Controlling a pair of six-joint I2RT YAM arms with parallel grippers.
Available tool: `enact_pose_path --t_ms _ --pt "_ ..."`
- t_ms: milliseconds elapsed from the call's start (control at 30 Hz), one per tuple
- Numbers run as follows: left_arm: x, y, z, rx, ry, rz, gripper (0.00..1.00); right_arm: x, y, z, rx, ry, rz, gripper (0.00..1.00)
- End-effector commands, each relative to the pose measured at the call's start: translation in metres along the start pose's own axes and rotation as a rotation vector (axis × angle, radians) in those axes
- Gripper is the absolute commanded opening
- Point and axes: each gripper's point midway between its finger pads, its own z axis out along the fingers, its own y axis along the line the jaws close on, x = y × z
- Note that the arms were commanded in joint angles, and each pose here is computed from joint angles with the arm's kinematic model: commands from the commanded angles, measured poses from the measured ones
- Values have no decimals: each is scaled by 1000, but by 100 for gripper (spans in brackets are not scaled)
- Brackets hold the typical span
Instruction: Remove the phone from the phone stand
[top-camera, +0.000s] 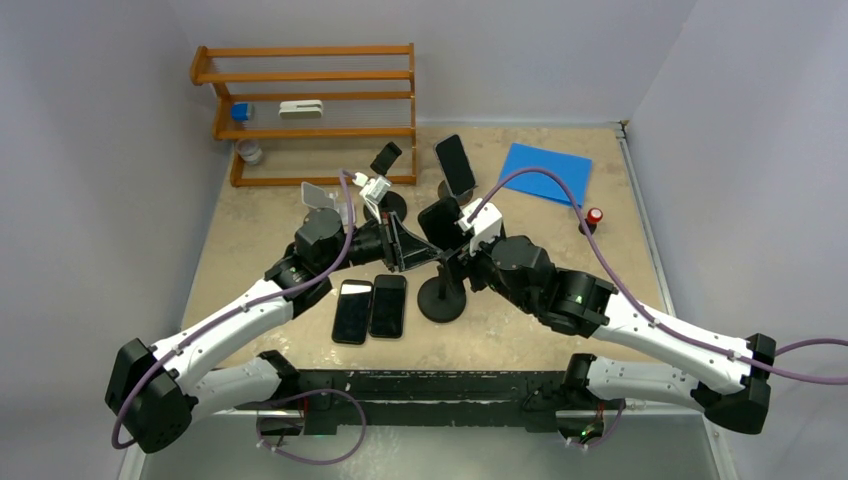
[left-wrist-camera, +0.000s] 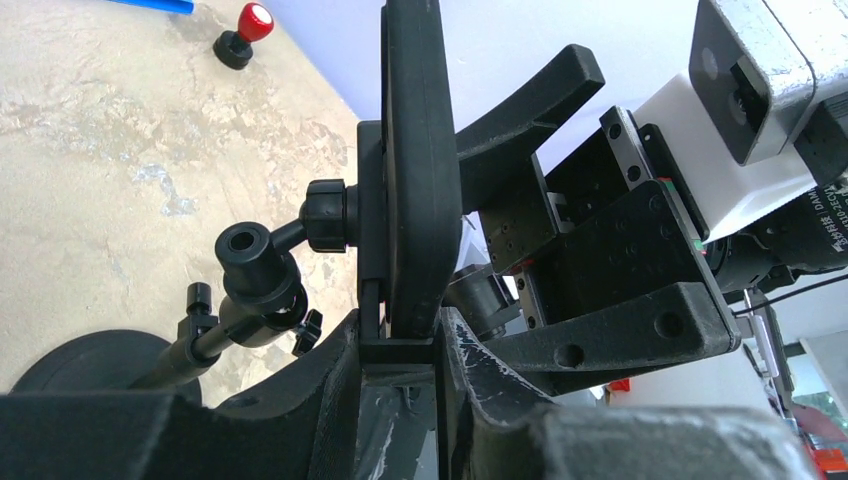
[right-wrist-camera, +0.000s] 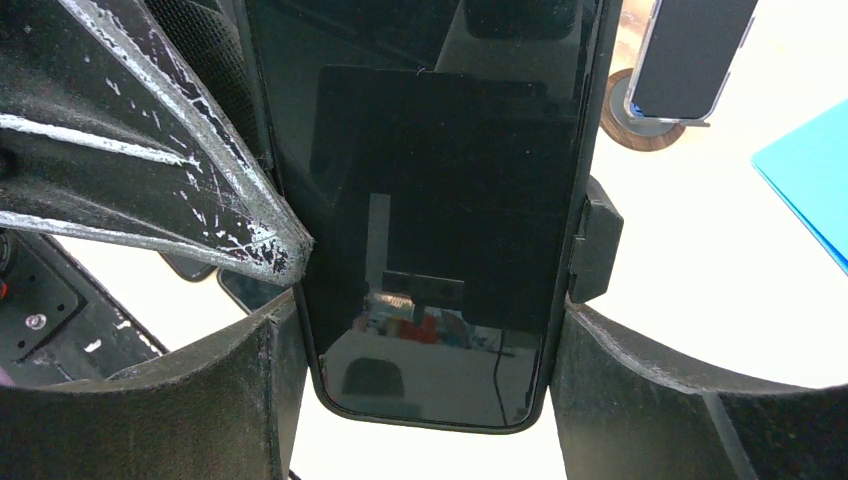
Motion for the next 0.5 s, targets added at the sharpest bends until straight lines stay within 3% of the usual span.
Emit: enact_pose_path --t_ms 0,200,467 --pt "3 3 2 5 3 -20 0 -37 7 -16 -50 -107 55 63" --pt "9 9 3 -17 20 -77 0 -34 8 -16 -57 -128 89 98" --pt "13 16 2 -55 39 -145 0 -23 4 -11 -33 -136 109 99"
